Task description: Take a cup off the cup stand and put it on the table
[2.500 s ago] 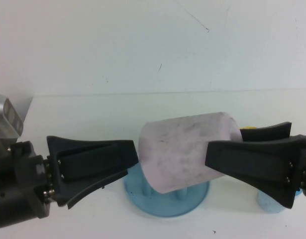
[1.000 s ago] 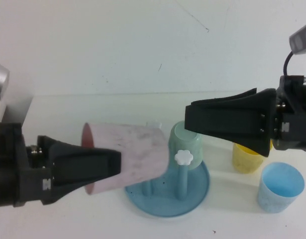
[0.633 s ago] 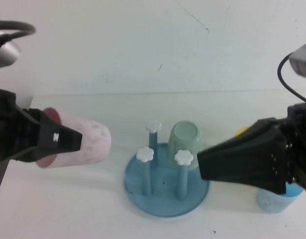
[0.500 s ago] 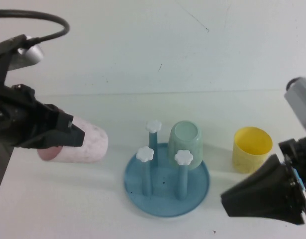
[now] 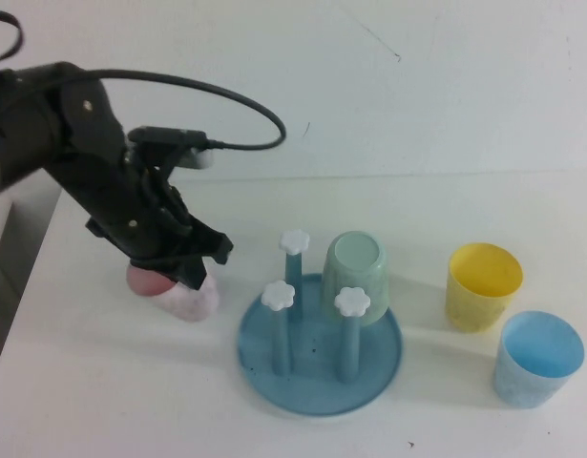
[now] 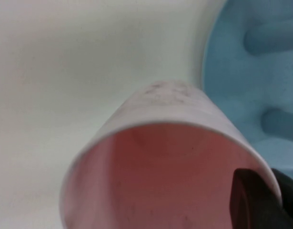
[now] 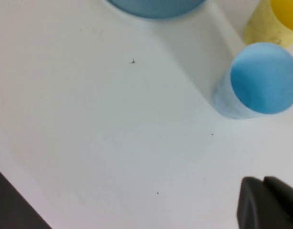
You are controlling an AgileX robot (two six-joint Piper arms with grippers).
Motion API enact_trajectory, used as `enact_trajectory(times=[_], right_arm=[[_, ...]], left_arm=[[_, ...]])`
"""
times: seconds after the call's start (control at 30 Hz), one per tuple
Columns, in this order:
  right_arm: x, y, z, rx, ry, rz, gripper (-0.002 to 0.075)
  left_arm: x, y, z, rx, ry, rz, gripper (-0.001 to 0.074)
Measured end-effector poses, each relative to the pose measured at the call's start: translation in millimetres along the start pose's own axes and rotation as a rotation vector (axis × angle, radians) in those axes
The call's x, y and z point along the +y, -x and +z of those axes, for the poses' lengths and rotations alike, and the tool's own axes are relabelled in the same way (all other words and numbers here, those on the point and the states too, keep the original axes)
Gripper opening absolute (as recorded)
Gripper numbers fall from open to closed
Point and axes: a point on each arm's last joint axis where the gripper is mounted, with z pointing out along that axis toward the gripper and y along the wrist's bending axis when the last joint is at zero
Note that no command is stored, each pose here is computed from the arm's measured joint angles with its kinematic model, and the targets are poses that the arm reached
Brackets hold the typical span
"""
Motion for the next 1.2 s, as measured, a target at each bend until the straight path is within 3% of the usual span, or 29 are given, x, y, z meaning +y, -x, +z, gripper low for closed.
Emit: enact_trajectory(times=[0.27,0.43,0.53,0.73,0.83,0.9,1.1,1.2], right_arm=[[7.8,-21.3,-14.3,-0.036,-0.064,0.034,0.0003],[9.0,-32.9,-8.3,-0.006,-0.085,0.048,0.0001],[9.0,-36.6,-2.4,0.01,-0.084,0.052,0.0001],[6.8,-35.4,0.1,-0.021,-0.112,0.048,0.0001],[5.8,-35.4,-2.7,-0.049,-0.139,0.04,0.0001],[5.4,-37.0,-5.9,-0.063,-0.164,0.033,0.0001],[2.4,-47.6,-25.2,-0.16,-0.326,0.042,0.0001],[3.5,-55.9,-30.3,-0.244,-0.398,0.053,0.0001]], left_arm=[[-8.5,3.5,57.6,0.121,0.046,0.036,0.0007],[-9.2,4.8,58.2,0.117,0.078,0.029,0.002],[-7.5,4.5,59.6,0.124,0.093,0.022,0.0085],[-11.5,4.8,41.1,0.078,0.094,0.025,0.035],[-15.0,4.1,19.8,0.027,0.105,0.043,0.04],[-17.0,2.2,2.1,-0.01,0.124,0.054,0.0364],[-24.4,-8.1,-69.4,-0.233,0.198,0.02,0.0071],[-31.3,-17.8,-111.5,-0.403,0.203,0.0,0.0022]])
